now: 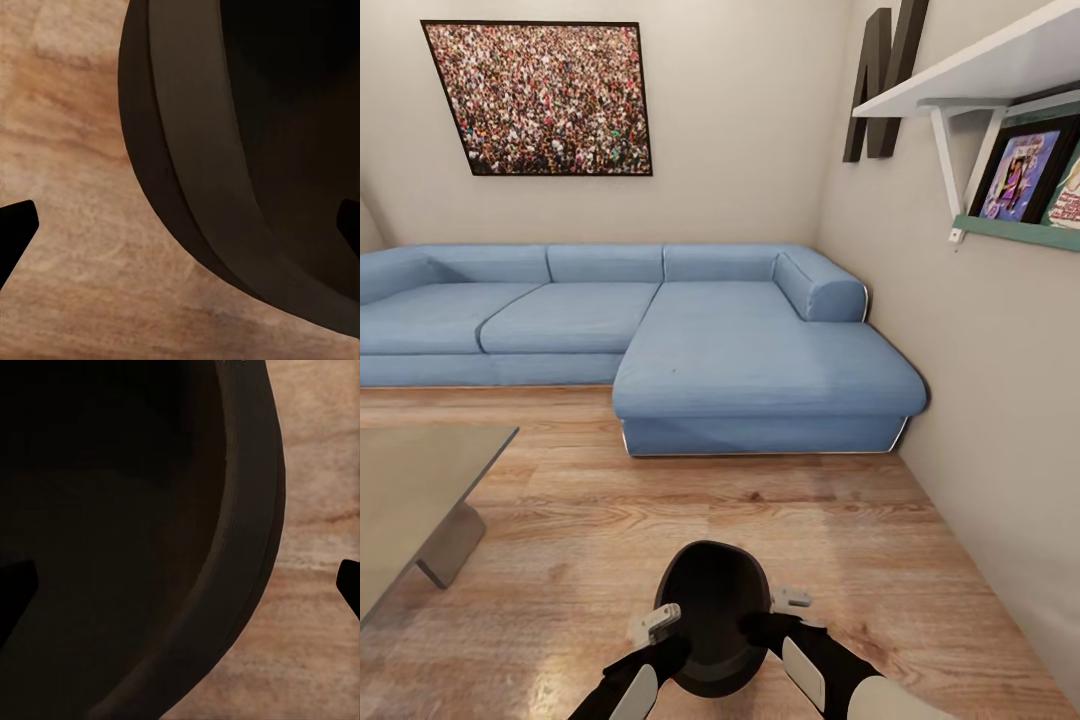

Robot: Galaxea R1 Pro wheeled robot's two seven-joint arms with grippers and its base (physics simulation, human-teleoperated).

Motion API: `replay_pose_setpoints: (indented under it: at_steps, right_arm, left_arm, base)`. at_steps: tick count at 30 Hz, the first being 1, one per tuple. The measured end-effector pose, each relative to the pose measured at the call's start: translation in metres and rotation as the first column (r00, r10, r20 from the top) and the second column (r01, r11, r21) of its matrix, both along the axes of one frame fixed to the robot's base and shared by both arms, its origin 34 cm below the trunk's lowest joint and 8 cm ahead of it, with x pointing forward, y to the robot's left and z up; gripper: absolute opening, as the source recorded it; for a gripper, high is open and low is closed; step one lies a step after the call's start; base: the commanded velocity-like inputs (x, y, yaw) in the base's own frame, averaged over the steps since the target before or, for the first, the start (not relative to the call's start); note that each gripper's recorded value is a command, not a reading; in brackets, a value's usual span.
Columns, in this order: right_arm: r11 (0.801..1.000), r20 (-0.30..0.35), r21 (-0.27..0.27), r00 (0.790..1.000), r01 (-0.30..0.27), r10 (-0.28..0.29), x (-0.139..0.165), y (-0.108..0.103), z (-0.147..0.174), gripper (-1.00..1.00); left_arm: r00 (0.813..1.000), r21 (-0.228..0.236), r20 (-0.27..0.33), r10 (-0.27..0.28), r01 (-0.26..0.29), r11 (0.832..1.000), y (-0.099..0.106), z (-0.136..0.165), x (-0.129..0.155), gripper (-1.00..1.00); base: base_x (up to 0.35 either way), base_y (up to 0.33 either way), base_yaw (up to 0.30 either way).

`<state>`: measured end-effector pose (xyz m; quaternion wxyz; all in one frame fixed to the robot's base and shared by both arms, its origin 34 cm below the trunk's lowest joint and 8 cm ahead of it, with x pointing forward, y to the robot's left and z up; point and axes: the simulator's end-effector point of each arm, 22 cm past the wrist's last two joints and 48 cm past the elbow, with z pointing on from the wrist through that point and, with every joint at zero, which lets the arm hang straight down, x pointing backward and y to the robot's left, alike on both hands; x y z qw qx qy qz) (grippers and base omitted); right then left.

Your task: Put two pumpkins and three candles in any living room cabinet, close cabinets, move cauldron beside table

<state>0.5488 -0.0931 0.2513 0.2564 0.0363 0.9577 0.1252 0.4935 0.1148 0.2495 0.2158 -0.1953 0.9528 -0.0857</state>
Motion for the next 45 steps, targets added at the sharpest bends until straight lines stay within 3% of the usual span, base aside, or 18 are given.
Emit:
replay_pose_setpoints:
  at_steps: [27,45]
  right_arm:
    - [1.000,-0.011,-0.001,1.000,0.000,0.000,-0.003,0.000,-0.006,1.00]
    - [1.000,-0.009,0.001,1.000,-0.002,0.002,-0.003,0.001,-0.005,1.00]
  left_arm:
    - [1.000,0.000,-0.012,-0.006,0.006,1.000,-0.002,-0.005,-0.004,1.00]
    - [1.000,-0.017,0.009,-0.001,0.001,1.000,-0.012,0.002,0.006,1.00]
  base:
    - [0.000,0.000,0.000]
    - [0.000,0.000,0.000]
